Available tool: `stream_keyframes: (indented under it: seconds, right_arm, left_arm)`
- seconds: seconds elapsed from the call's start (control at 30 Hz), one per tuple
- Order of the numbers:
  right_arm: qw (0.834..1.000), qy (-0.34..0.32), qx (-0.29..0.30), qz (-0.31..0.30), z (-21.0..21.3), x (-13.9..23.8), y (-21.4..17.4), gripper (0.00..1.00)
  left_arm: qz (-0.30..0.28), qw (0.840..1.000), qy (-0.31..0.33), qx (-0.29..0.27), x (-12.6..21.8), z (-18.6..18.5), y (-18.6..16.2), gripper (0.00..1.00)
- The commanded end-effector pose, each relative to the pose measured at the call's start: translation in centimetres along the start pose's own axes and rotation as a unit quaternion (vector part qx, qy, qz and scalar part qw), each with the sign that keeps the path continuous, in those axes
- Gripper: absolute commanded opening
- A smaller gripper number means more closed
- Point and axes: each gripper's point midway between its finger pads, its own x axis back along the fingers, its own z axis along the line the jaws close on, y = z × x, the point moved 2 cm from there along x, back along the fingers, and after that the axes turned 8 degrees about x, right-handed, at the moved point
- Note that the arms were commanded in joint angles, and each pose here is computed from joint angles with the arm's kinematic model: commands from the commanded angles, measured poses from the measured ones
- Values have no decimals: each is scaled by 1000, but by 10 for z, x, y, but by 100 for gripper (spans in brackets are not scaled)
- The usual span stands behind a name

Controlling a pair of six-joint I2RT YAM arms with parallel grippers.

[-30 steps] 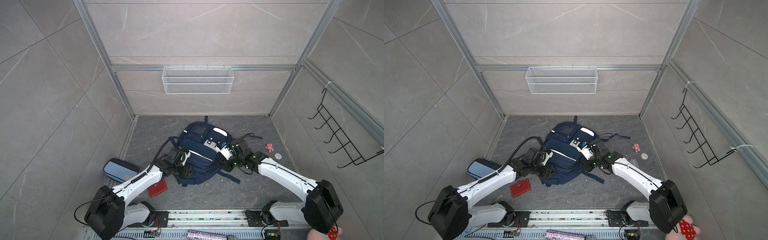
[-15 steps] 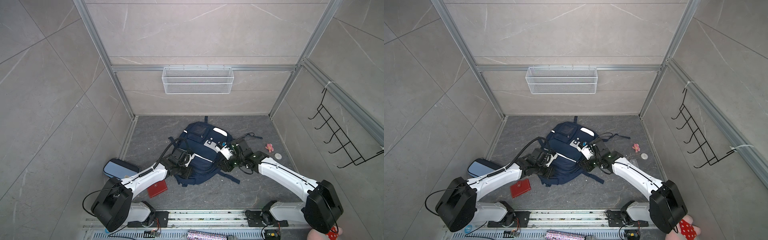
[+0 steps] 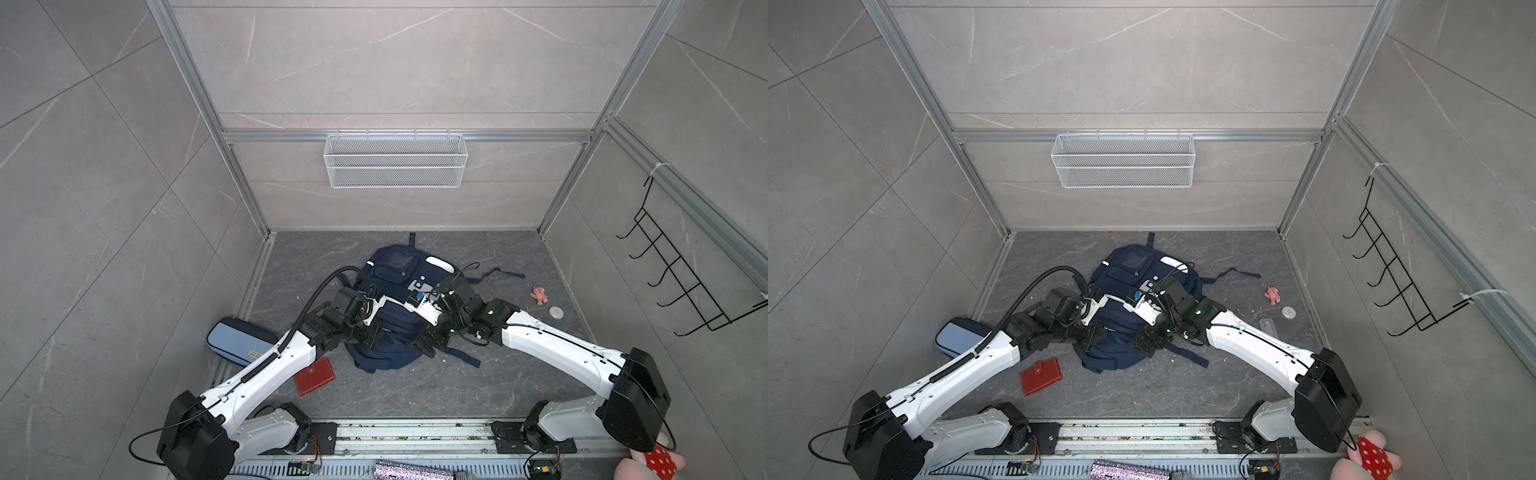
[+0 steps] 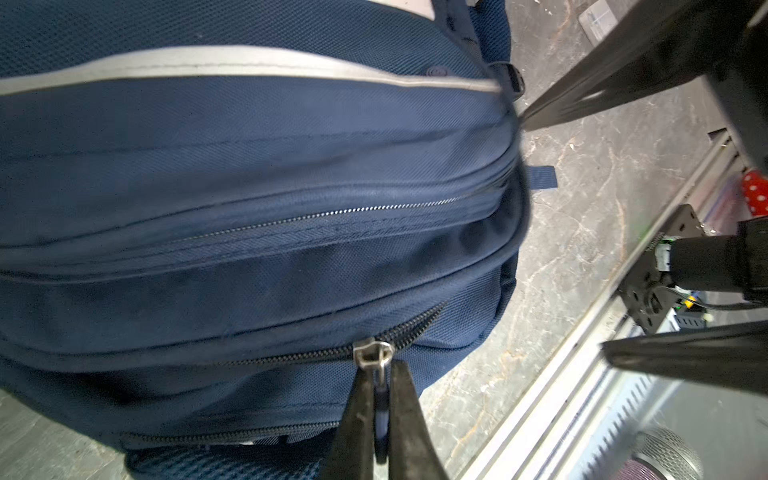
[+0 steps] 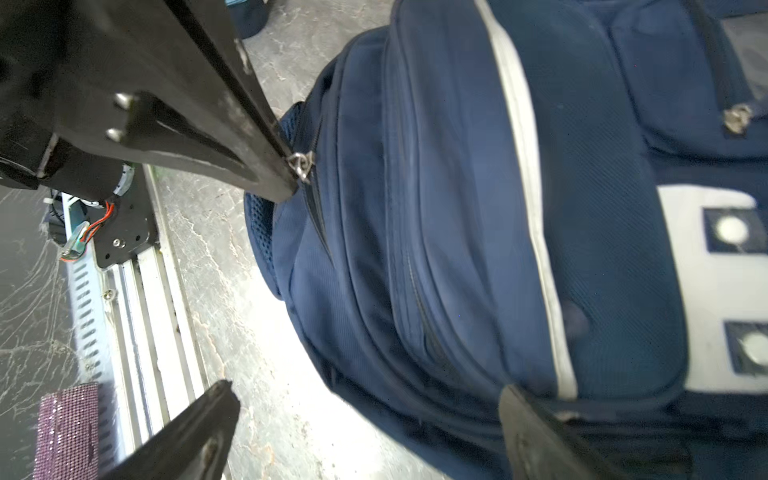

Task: Pack the student bag

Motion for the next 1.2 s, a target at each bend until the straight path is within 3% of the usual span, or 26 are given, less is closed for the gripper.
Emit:
stream_keyframes:
  seconds: [0.0, 0.23, 0.3, 0.67, 0.83, 1.17]
  right_arm:
    - [1000, 9, 18, -4, 0, -11, 15, 100]
    - [999, -12, 26, 23, -14, -38, 14, 97]
    - [999, -19, 27, 27, -18, -44, 12, 91]
    - [991, -108, 43, 63, -46, -41, 1, 0]
    - [985, -159, 39, 44, -51, -6, -2, 0]
    - [978, -198, 38, 59, -51, 41, -34, 0]
  left_arm:
    - [-3, 999, -38, -15, 18, -19, 6, 0]
    - [-18, 998, -51, -17, 23, -25, 11, 0]
    - [-19, 998, -53, -17, 24, -26, 12, 0]
    - [-12, 999, -43, -11, 22, -22, 9, 0]
    - [38, 998, 53, 24, 11, 16, -5, 0]
    - [21, 986, 131, 106, 25, 74, -3, 0]
